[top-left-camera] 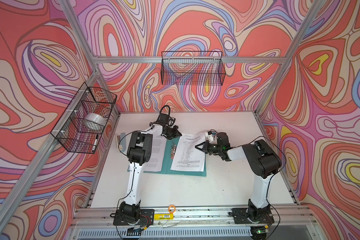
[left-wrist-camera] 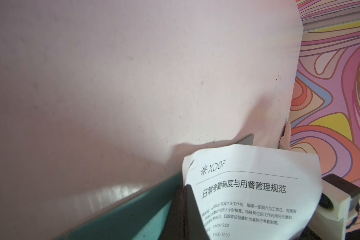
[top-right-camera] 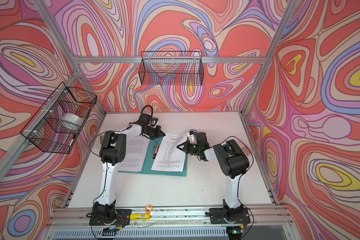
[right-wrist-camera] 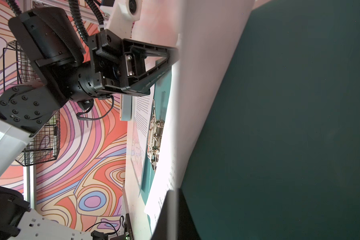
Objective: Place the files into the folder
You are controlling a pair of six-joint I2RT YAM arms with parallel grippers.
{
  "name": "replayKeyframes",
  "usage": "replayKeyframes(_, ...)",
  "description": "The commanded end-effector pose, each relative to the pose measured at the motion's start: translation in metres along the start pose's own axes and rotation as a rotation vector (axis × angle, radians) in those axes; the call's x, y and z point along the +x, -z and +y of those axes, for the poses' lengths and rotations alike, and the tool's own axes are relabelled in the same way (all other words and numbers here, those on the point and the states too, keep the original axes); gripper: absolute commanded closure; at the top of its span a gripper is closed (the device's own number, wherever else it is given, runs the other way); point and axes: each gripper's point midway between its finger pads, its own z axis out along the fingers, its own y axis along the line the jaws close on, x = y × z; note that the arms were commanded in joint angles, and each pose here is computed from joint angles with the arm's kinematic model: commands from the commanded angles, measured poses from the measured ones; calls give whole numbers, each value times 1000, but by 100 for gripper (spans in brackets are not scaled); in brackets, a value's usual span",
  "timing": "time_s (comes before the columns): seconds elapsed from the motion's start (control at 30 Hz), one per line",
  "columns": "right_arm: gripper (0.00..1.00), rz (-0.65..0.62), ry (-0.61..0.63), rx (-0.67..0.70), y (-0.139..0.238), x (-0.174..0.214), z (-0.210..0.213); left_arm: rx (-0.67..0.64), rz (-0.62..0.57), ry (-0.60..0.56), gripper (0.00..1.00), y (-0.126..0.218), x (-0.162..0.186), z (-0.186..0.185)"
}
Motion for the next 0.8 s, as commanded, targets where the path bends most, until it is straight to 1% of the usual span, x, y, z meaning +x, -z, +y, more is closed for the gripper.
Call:
replayKeyframes(0.0,100,6,3,-14,-3,5,-1,1,4,3,100,10,6,-9)
replayKeyframes(0.27,100,4,-20,-45,-3,9,-1,48,-29,-11,100,29,5,-32)
replayKeyframes(0.47,100,1,-23,-59,-3,8,1,58,-46,-31,100,45,4,-46)
replayKeyframes(0.63,100,2,-25,-61,-4,9,0,51,-46,-31,100,46,6,-45)
replayKeyframes(0.77,100,4,-27,-52,-5,9,-3,35,-42,-21,100,41,9,-37)
